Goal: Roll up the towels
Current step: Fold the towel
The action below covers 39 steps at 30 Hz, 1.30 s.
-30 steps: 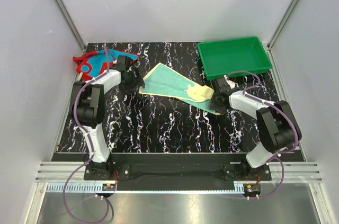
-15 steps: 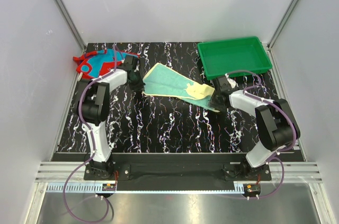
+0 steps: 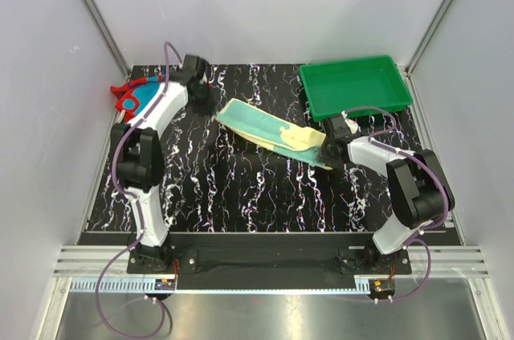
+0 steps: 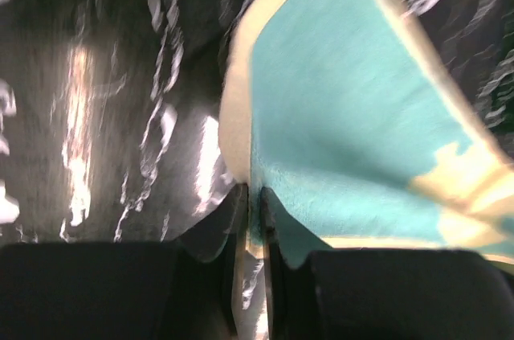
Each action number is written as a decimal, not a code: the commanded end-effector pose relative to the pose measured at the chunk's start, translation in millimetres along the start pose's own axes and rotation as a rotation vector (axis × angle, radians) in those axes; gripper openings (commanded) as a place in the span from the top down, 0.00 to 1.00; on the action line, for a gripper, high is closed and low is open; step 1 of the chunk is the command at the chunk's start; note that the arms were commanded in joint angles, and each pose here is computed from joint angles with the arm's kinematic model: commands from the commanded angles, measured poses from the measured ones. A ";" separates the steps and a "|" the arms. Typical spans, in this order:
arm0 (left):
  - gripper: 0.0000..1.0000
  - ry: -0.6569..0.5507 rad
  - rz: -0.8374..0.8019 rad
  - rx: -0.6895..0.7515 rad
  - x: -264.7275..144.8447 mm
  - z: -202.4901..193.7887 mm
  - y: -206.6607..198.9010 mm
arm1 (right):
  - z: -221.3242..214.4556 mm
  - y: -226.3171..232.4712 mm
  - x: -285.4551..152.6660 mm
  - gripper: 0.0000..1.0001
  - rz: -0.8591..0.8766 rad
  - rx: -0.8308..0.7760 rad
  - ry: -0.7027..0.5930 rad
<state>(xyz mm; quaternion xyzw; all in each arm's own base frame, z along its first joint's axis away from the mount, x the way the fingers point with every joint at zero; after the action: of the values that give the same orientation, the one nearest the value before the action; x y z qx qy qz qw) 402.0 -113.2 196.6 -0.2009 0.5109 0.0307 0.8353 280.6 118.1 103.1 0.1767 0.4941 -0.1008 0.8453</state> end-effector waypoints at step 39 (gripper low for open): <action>0.60 -0.029 -0.338 -0.112 103.0 49.6 12.2 | -20.2 -1.7 13.0 0.60 -0.021 -0.023 0.131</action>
<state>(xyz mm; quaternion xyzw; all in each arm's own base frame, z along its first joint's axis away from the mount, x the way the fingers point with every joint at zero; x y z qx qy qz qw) 470.9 -89.3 114.1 -0.3232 0.4829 -0.0253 0.8135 295.5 128.1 102.8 0.1975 0.4833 -0.0719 0.8498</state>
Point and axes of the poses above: each gripper's point midway between its finger pads, its own x axis out along the fingers, its own y axis along the line the jaws close on, z = x × y, the point moved 10 cm from there along -x, back along the fingers, and after that the axes turned 2 degrees about -x, right-handed, at the moved point
